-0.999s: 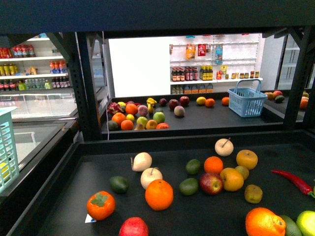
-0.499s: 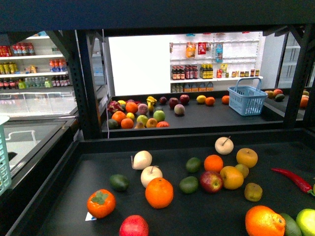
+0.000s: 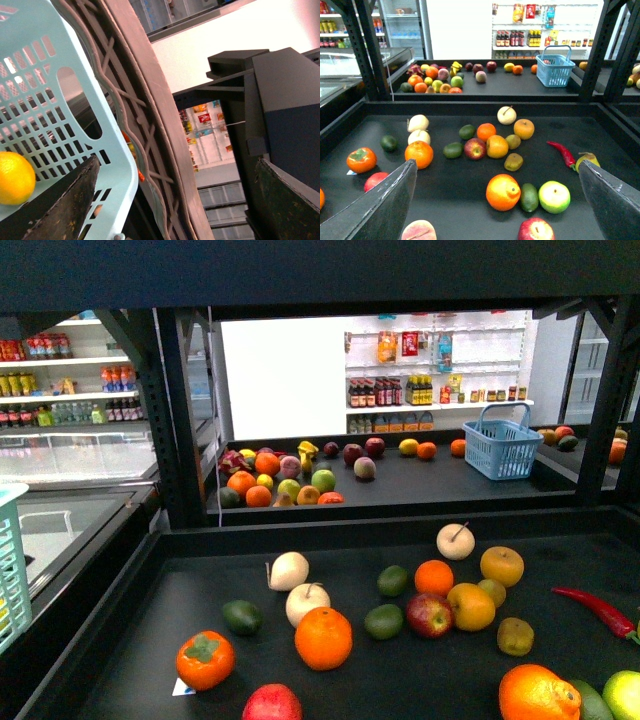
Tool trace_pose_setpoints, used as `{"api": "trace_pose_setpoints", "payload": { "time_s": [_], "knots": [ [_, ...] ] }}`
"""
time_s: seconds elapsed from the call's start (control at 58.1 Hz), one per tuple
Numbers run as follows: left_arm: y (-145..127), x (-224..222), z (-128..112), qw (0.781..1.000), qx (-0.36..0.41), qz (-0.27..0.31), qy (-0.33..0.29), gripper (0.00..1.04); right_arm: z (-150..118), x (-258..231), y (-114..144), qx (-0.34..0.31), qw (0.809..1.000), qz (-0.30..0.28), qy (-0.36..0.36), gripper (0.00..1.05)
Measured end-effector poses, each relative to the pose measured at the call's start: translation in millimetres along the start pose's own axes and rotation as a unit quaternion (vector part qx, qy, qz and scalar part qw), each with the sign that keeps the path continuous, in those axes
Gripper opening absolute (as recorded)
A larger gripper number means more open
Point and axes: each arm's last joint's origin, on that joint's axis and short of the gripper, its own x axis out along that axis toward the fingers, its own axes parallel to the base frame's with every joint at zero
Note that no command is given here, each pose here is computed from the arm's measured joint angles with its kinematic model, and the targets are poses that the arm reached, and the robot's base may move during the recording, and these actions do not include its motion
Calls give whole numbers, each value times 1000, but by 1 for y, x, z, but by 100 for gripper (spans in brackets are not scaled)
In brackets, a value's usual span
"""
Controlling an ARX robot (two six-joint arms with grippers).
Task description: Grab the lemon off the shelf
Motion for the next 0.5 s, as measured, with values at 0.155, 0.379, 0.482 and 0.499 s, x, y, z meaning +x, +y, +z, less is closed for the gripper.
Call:
{"api": "trace_pose_setpoints", "payload": {
  "time_s": [0.155, 0.379, 0.482, 0.499],
  "knots": [
    [-20, -27, -2, 993, 80, 81, -8, 97, 0, 0, 0, 0, 1000, 0, 0, 97],
    [-67, -100, -23, 959, 252, 126, 17, 97, 0, 0, 0, 0, 1000, 0, 0, 97],
    [-94, -142, -41, 946, 306, 104, 19, 97, 0, 0, 0, 0, 1000, 0, 0, 97],
    [-98, -149, -45, 943, 317, 100, 14, 97, 0, 0, 0, 0, 1000, 0, 0, 97]
  ]
}}
